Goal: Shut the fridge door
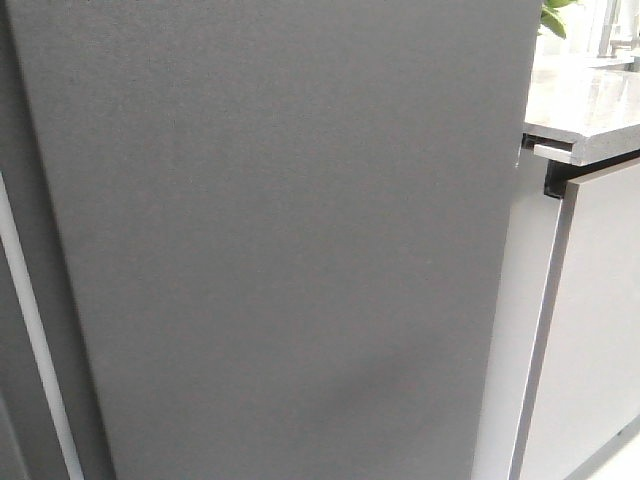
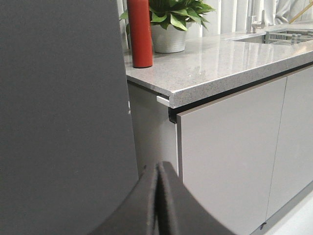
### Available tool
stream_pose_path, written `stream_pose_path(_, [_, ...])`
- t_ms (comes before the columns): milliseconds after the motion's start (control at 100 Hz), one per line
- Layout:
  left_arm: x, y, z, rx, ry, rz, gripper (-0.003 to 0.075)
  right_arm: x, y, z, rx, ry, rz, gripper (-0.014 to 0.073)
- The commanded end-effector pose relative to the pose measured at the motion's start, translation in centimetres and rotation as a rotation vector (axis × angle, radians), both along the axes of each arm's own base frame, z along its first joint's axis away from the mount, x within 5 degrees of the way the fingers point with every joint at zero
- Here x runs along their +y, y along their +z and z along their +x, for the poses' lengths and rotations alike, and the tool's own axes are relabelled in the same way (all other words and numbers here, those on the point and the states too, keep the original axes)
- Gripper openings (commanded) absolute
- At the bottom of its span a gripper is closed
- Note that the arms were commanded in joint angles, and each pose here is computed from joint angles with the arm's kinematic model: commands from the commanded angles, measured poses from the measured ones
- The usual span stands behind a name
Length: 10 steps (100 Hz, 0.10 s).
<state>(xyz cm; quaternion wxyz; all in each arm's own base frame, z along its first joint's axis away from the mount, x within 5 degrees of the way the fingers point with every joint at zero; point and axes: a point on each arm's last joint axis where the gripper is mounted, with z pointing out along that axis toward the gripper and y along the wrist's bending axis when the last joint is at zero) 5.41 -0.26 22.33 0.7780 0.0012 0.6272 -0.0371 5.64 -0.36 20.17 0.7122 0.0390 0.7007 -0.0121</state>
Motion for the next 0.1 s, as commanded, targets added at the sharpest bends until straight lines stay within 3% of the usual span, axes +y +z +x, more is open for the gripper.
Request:
stream_pose_path(0, [0.05,-0.49,-0.04,-0.047,0.005,-0.011,-0.0020,-0.17,0.24,-0.13,-0.082,-0.021,0.001,-0.0044])
stream_pose_path(90, [0.05,-0.49,-0.04,-0.047,0.005,-0.011,-0.0020,-0.17,0.24,-0.13,-0.082,-0.021,0.001,-0.0045])
